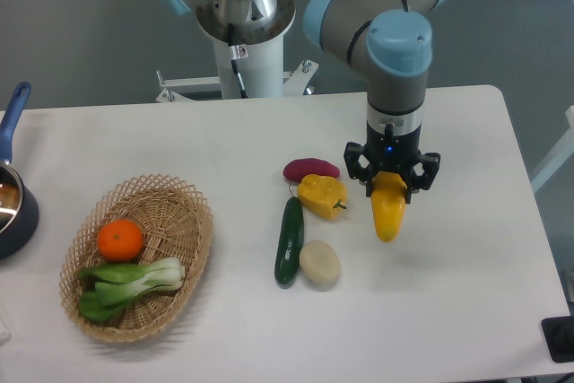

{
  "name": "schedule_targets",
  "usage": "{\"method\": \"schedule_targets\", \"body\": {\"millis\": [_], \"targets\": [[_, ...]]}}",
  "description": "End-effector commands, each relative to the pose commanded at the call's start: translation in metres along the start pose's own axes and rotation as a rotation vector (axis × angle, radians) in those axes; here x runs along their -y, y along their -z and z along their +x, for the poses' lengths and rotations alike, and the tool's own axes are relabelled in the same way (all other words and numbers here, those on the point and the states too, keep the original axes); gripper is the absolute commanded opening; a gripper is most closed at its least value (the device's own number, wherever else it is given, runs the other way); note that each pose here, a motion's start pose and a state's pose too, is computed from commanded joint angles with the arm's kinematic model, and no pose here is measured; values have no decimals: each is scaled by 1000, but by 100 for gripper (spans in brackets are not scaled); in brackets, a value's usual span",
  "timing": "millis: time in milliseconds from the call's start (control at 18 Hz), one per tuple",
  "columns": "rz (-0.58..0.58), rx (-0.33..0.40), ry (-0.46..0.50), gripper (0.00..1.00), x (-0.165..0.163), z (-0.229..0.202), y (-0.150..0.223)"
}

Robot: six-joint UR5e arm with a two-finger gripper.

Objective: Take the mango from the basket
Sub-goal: 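Lift the yellow mango out of the basket and carry it up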

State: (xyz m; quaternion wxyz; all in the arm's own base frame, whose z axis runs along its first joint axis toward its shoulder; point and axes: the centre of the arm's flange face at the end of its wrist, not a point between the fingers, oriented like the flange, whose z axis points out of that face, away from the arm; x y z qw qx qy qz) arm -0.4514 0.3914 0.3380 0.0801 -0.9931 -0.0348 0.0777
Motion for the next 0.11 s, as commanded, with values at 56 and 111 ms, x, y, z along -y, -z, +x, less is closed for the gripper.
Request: {"method": "schedule_targets", "body": {"millis": [56, 111], "targets": [[-2, -4, 0, 35, 0, 1, -3], [-5, -4, -1, 35, -1, 3, -6]]}}
